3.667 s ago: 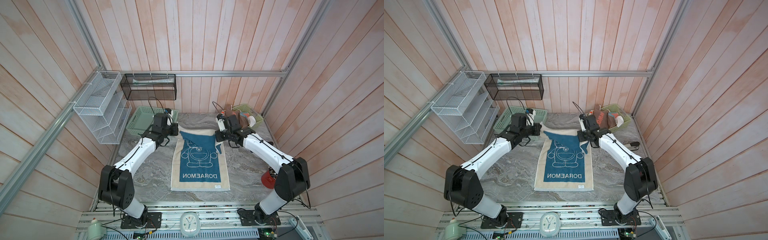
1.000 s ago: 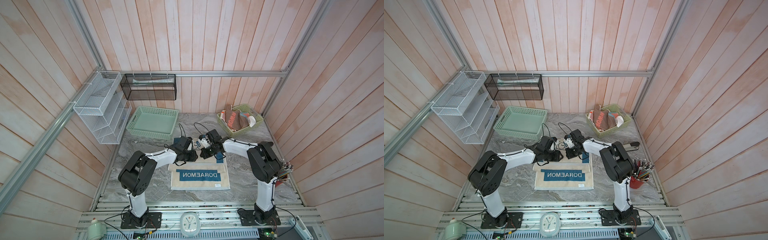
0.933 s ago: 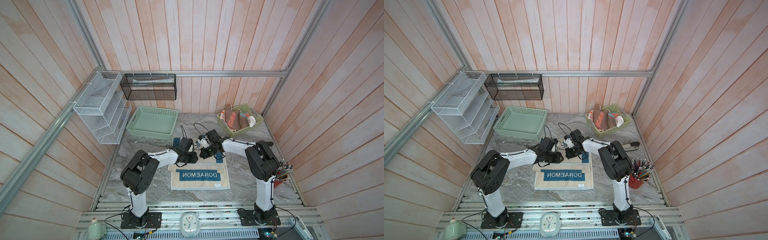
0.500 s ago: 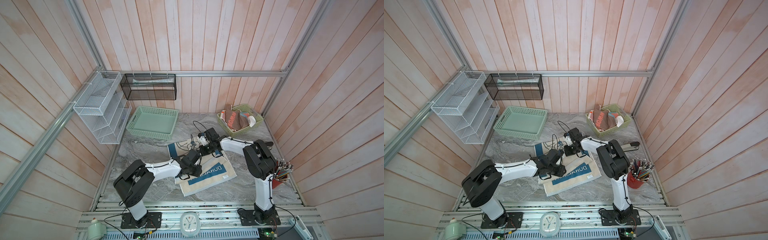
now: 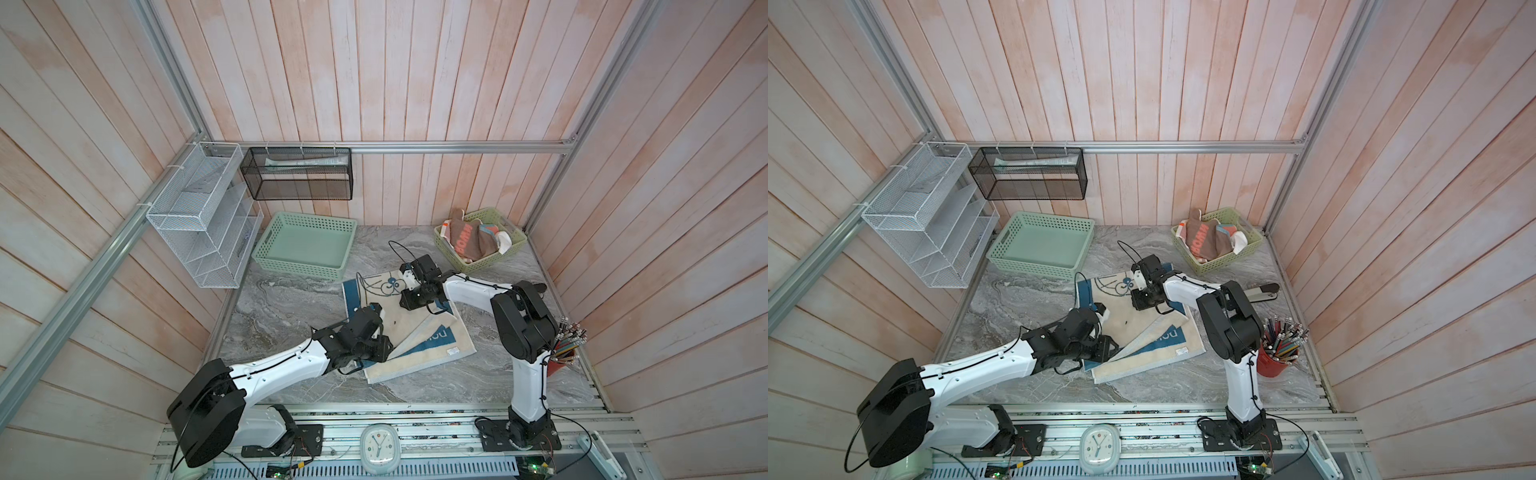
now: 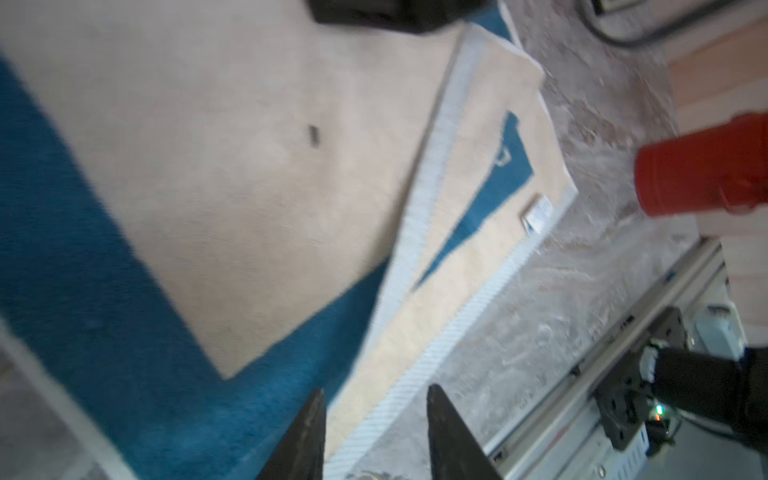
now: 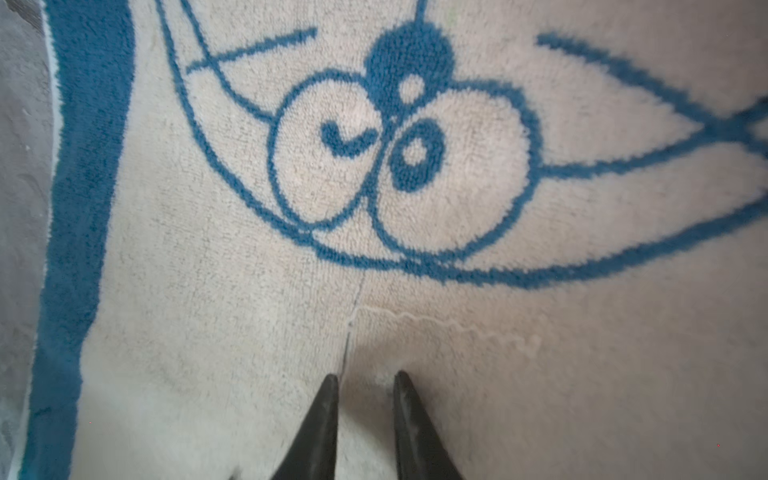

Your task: Fold and stack the towels

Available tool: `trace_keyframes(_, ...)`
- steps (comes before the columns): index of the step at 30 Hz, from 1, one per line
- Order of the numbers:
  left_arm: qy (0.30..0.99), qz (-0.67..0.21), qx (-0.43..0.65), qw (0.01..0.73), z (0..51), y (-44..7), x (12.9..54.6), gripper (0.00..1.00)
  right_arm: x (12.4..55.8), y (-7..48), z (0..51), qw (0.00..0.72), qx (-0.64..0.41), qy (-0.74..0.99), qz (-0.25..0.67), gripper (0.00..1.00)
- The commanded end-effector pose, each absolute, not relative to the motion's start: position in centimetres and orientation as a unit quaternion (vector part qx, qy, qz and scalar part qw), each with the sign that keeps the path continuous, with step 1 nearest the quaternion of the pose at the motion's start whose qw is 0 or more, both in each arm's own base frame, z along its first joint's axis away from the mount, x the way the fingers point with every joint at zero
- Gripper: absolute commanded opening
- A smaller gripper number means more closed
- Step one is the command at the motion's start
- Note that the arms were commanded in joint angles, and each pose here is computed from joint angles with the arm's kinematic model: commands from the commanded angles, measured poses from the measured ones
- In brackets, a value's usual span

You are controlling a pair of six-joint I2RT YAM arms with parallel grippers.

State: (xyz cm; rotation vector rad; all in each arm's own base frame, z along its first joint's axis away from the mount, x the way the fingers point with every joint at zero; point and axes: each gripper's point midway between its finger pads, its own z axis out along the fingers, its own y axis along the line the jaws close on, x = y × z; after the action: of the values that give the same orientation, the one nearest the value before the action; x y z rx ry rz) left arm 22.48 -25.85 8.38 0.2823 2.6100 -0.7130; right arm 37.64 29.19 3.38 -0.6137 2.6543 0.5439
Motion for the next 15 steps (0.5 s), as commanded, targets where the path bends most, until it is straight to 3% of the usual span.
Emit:
trace_keyframes(1,0.935,-0.285,0.052,0.203,7.5,-25.3,24.4,0.42,35.9,28.9,5.4,0.188,-0.237,0.939,0.165,0.27)
trace_keyframes(8,0.923,-0.328,0.015,0.201,7.4,-26.8,29.7,0.4,31.0,32.4,5.2,0.159,-0.255,0.926,0.228,0.14)
trace_keyframes(15,0.934,-0.313,-0.029,0.171,4.4,-26.7,31.5,0.4,26.1,31.0,2.5,0.092,-0.243,0.94,0.22,0.13)
